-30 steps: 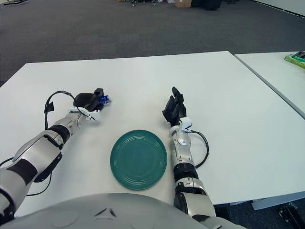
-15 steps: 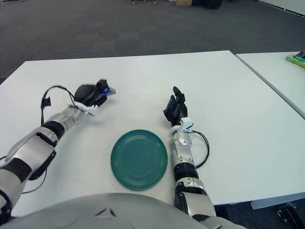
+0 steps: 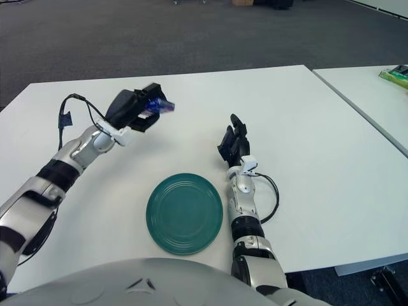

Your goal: Put the gum into the plate.

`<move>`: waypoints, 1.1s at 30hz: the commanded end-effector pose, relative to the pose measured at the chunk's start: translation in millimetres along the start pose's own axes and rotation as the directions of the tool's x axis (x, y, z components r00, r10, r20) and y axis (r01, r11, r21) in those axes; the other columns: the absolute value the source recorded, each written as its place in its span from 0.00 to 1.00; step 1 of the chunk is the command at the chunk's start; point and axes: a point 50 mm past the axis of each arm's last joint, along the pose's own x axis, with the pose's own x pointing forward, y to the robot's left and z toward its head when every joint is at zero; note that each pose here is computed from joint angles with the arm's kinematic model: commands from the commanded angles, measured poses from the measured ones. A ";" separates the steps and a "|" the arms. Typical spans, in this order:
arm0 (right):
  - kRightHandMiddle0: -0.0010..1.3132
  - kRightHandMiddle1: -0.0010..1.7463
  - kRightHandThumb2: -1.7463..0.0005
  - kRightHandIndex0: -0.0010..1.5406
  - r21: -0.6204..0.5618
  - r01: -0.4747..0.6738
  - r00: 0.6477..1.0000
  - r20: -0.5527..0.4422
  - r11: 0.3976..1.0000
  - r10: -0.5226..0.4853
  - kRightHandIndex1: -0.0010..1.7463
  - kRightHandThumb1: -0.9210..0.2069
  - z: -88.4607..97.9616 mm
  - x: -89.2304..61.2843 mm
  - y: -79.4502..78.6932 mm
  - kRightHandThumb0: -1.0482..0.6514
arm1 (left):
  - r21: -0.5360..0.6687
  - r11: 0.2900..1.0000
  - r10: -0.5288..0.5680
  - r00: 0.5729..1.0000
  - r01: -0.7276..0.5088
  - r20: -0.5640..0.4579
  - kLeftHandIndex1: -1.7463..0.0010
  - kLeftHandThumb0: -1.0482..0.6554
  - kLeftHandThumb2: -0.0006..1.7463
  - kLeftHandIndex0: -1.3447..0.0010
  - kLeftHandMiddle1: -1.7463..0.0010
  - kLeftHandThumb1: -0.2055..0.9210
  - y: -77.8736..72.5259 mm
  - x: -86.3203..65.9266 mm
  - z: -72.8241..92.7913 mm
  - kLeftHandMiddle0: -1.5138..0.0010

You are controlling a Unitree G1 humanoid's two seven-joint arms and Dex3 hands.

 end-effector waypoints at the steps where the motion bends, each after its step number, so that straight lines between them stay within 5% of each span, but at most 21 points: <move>1: 0.00 0.30 0.50 0.15 -0.025 0.122 0.920 -0.371 0.992 -0.123 0.01 0.00 -70.9 -52.9 -28.2 0.13 | -0.064 0.988 -0.138 0.990 0.140 0.034 0.00 0.32 0.81 0.50 0.00 0.39 -2.9 -5.9 15.2 0.23; 14: 0.00 0.25 0.50 0.14 0.022 0.081 0.920 -0.387 0.996 -0.066 0.00 0.00 -72.9 -53.2 -28.0 0.16 | -0.068 0.899 -0.411 0.887 0.433 0.211 0.00 0.31 0.83 0.48 0.00 0.37 -26.9 -9.3 65.2 0.25; 26: 0.00 0.19 0.47 0.11 0.012 0.063 0.931 -0.361 0.998 -0.055 0.00 0.00 -69.6 -54.5 -24.3 0.17 | 0.175 0.773 -0.625 0.686 0.609 0.373 0.00 0.31 0.84 0.47 0.00 0.35 -44.6 -25.9 87.0 0.26; 33: 0.00 0.19 0.45 0.10 -0.005 0.062 0.927 -0.370 0.998 -0.059 0.00 0.00 -69.5 -56.0 -22.8 0.17 | 0.256 0.722 -0.683 0.605 0.643 0.409 0.00 0.32 0.82 0.49 0.00 0.38 -50.4 -27.0 95.2 0.27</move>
